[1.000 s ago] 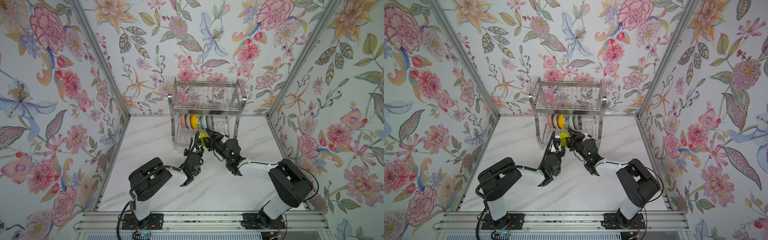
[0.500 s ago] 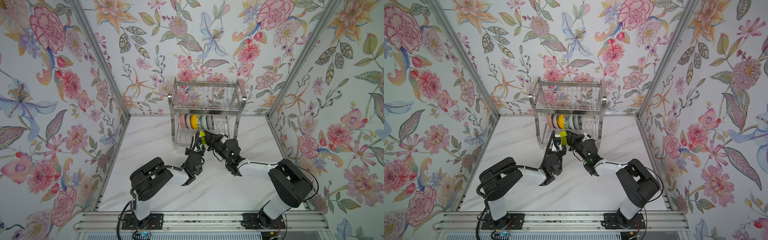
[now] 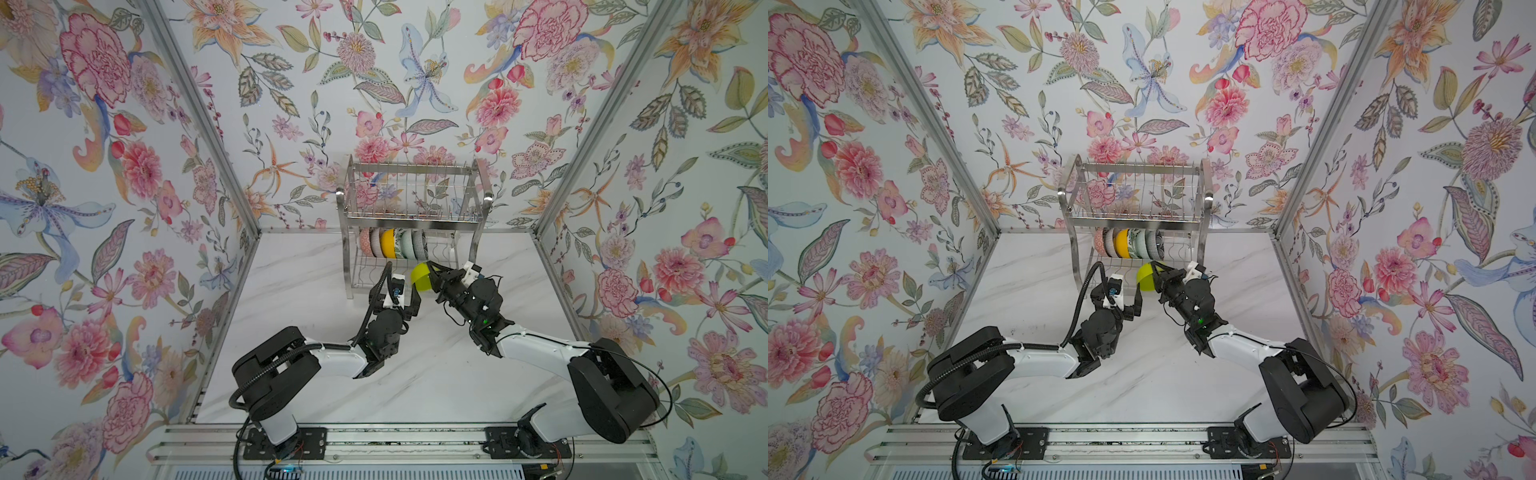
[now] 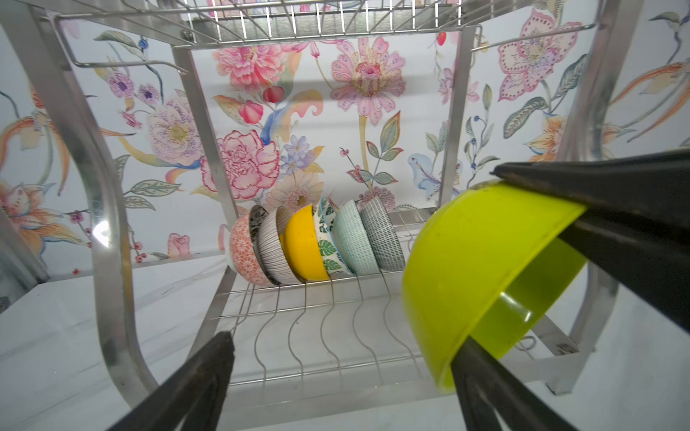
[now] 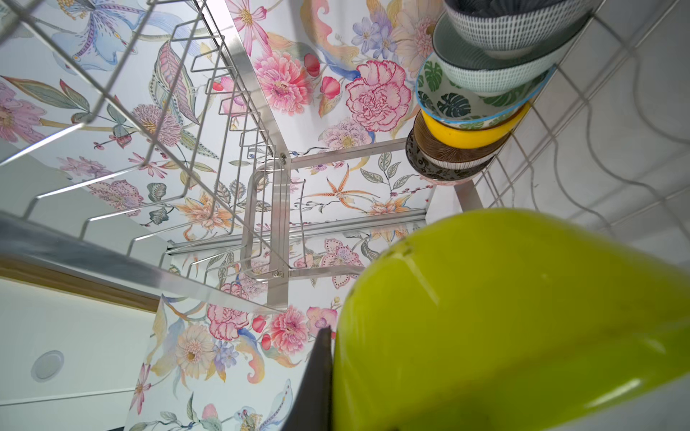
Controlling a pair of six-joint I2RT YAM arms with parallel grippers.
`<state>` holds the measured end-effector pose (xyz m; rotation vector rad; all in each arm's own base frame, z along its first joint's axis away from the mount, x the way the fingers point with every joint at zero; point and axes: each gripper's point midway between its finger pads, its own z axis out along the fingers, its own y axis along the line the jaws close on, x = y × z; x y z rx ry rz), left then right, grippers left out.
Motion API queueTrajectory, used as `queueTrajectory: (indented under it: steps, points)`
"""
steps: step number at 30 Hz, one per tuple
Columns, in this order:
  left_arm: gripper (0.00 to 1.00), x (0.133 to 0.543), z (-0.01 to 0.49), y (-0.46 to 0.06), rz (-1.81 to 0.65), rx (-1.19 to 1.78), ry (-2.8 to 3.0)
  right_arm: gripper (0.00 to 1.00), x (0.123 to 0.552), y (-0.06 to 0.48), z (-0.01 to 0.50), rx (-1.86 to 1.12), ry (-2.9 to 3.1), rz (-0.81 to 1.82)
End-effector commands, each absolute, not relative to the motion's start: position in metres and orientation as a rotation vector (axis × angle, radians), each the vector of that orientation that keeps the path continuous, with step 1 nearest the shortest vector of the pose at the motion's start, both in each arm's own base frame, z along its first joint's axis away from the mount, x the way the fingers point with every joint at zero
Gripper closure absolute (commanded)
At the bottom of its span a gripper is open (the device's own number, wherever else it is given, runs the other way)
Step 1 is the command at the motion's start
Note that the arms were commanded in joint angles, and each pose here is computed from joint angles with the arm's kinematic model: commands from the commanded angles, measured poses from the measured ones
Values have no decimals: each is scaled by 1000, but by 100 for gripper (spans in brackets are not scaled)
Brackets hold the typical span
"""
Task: Load bowls into a dish rack
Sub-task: Place the bowl in the dish rack.
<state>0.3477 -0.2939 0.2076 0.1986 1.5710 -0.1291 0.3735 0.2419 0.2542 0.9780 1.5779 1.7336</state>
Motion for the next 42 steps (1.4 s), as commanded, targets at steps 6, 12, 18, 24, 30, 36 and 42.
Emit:
queueTrajectory:
  steps: [6,12,18,24,30,36,42]
  points:
    - [1,342,214,-317,-436,236,1674,100,361,143,225,951,1685,1269]
    - [1,345,210,-336,-625,230,1736,100,341,69,221,877,1790,901]
    - [1,356,204,-355,-780,158,1777,100,351,14,232,890,1756,817]
    - [1,371,203,-361,-851,55,1792,100,398,-1,244,748,1877,731]
    - [1,387,201,-361,-841,-1,1827,100,460,-1,252,627,1947,841]
    - [1,395,205,-360,-842,-14,1822,100,512,9,250,423,2024,944]
    - [1,404,199,-355,-847,-25,1845,100,533,36,254,168,2015,1066]
